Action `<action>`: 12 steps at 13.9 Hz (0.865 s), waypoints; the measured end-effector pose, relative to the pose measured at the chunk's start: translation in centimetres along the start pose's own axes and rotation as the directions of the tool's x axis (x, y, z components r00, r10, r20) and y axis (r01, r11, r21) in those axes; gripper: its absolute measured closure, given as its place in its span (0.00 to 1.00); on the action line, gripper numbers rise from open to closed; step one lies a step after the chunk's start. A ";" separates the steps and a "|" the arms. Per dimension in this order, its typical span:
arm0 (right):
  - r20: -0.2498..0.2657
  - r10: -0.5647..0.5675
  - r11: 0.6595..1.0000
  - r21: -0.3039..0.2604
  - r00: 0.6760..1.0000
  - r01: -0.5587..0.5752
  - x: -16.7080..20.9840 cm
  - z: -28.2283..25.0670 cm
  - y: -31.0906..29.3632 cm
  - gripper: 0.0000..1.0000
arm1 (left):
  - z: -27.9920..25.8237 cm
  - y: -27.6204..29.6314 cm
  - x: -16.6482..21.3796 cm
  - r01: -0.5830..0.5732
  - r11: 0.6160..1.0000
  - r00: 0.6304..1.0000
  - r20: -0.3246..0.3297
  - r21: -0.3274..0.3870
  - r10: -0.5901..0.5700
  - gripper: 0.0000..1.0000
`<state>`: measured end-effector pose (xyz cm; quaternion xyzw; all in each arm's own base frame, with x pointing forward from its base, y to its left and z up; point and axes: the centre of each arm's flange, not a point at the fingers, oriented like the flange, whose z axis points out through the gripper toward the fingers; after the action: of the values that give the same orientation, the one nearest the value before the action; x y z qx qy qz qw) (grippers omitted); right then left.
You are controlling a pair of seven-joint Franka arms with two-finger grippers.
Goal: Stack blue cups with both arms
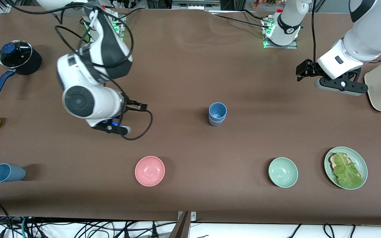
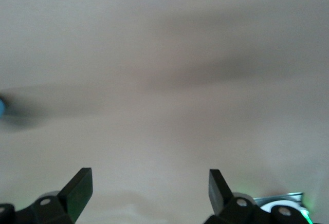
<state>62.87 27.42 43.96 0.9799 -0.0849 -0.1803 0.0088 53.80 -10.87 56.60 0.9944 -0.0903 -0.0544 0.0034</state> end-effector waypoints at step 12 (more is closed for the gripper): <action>-0.141 -0.187 0.982 0.007 0.972 0.190 -1.3 -6.4 23.0 0.00 | -0.1 0.0 0.1 0.000 1.000 1.000 -0.002 0.000 0.000 0.00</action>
<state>60.18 4.86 51.48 0.9938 0.0074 -0.1103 -0.0125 53.91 -10.87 56.69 0.9945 -0.0902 -0.0532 0.0038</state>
